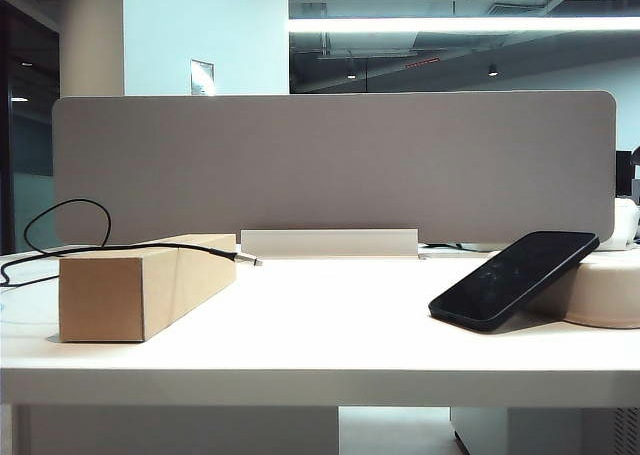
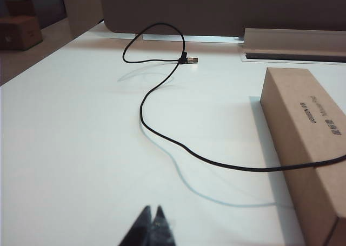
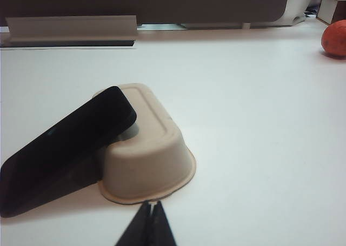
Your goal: Pick up the charging cable and the phone, plug the charging cable into the charging port on the phone, and finally place them back on the table.
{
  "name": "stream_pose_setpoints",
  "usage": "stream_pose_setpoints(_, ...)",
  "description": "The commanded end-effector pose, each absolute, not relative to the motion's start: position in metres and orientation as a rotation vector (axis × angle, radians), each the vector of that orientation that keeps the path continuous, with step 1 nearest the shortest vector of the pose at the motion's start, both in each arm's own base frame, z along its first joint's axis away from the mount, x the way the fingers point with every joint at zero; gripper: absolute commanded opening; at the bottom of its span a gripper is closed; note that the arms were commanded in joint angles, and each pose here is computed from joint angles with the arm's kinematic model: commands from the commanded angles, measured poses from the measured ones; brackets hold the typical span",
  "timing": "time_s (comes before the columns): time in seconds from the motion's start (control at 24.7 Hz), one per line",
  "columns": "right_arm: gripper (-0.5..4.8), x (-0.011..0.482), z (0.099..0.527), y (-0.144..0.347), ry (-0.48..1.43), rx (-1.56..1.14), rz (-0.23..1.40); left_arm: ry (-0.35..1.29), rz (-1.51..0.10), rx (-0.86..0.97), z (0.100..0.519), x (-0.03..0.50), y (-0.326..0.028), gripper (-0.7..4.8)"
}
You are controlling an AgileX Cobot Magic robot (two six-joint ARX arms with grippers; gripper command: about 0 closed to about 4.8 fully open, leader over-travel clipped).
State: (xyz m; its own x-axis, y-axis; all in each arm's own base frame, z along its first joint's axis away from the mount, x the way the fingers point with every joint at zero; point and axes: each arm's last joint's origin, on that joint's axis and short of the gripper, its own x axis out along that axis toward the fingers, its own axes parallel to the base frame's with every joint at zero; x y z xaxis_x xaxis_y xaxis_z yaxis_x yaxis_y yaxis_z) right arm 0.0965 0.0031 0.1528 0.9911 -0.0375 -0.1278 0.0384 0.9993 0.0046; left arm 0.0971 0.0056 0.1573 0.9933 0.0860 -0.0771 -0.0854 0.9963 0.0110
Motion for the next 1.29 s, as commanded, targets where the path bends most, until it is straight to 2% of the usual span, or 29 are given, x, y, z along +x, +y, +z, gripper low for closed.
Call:
stream_pose_setpoints(0.04,-0.01,0.097,0.151,0.003,0.126,0.004,-0.043,0.07,0.085,0.009,0.159,0.097,0.005,-0.06)
stream_pose_setpoints(0.85,-0.01,0.097,0.154,0.004,0.097,0.019,-0.017,0.056,0.08,0.007,0.16,0.097,0.005,-0.06)
stream_pose_setpoints(1.29,-0.02,0.097,0.163,0.004,0.039,0.025,-0.002,-0.035,-0.046,0.01,0.173,0.096,0.002,-0.06)
